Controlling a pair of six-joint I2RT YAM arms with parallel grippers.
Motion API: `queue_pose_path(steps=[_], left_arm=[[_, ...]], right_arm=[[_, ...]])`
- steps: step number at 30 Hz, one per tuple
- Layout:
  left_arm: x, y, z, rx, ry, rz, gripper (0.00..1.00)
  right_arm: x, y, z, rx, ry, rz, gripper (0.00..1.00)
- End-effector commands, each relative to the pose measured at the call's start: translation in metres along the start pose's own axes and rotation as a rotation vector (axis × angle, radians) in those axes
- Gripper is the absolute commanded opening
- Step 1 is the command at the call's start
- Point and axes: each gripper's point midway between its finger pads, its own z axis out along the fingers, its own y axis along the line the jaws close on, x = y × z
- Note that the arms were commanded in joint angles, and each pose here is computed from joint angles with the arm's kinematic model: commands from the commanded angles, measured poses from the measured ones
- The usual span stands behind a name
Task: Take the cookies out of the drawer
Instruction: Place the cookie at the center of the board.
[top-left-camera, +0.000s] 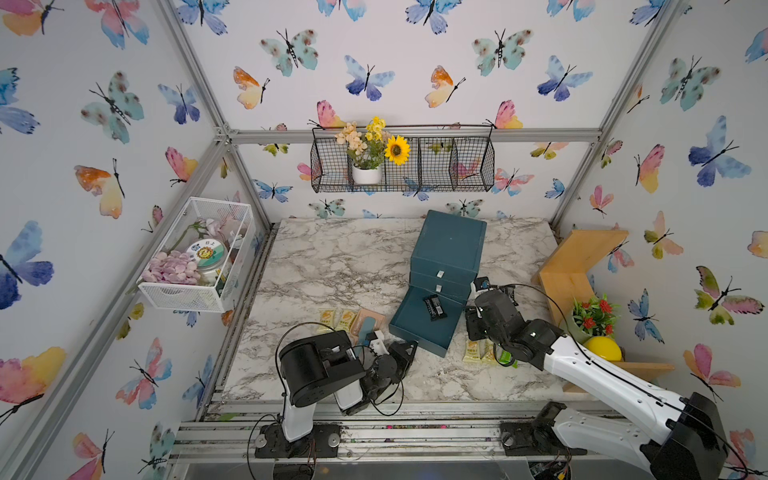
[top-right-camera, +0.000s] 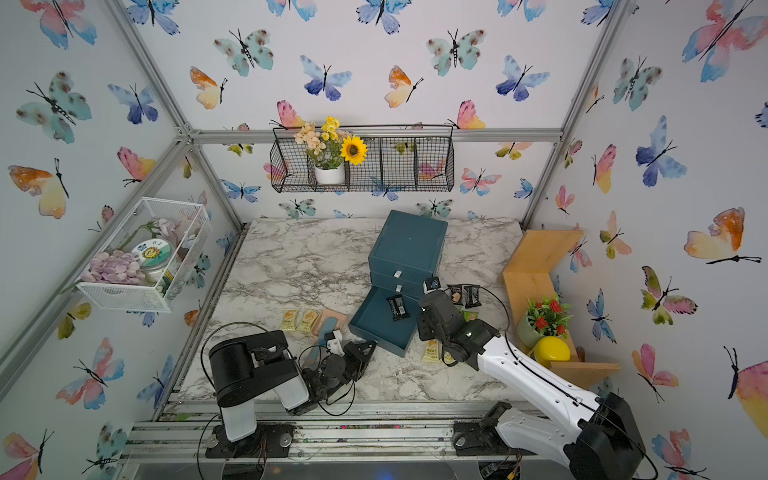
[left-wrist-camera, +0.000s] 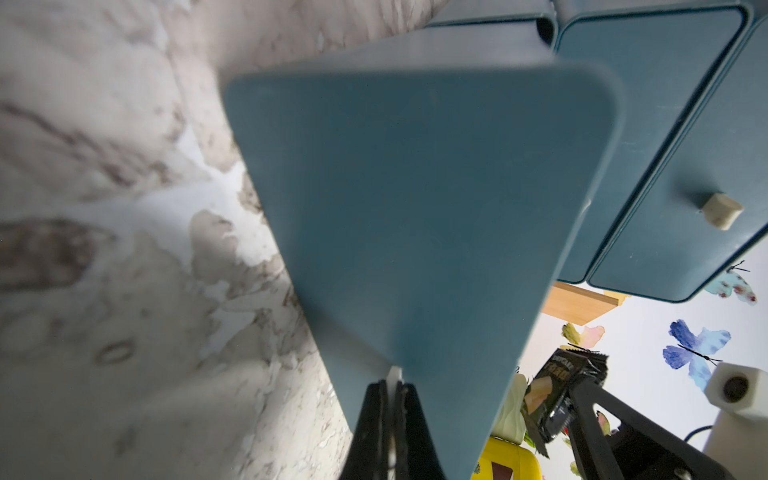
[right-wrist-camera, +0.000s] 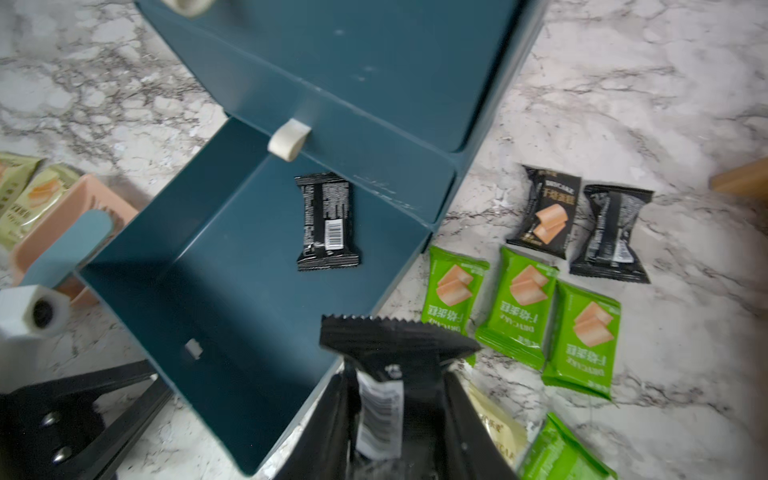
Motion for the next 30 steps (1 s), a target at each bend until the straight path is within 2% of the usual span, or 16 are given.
queue_pose_path(steps=[1, 6, 16, 22, 30], left_arm=[[-0.009, 0.003, 0.003, -0.011, -0.047, 0.022, 0.0], [-0.008, 0.003, 0.003, -0.011, -0.043, 0.023, 0.0], [-0.007, 0.002, 0.003, -0.007, -0.04, 0.023, 0.0], [-0.009, 0.002, 0.002, -0.009, -0.043, 0.025, 0.0], [-0.009, 0.001, 0.002, -0.009, -0.044, 0.026, 0.0]], right_arm=[[-0.003, -0.029, 0.004, 0.102, 0.003, 0.057, 0.26], [-0.019, -0.053, 0.022, 0.051, -0.011, 0.164, 0.26], [-0.045, -0.073, 0.075, -0.115, -0.044, 0.329, 0.26], [-0.041, -0.077, 0.112, -0.138, 0.0, 0.36, 0.25], [-0.041, -0.077, 0.142, -0.157, 0.031, 0.368, 0.25]])
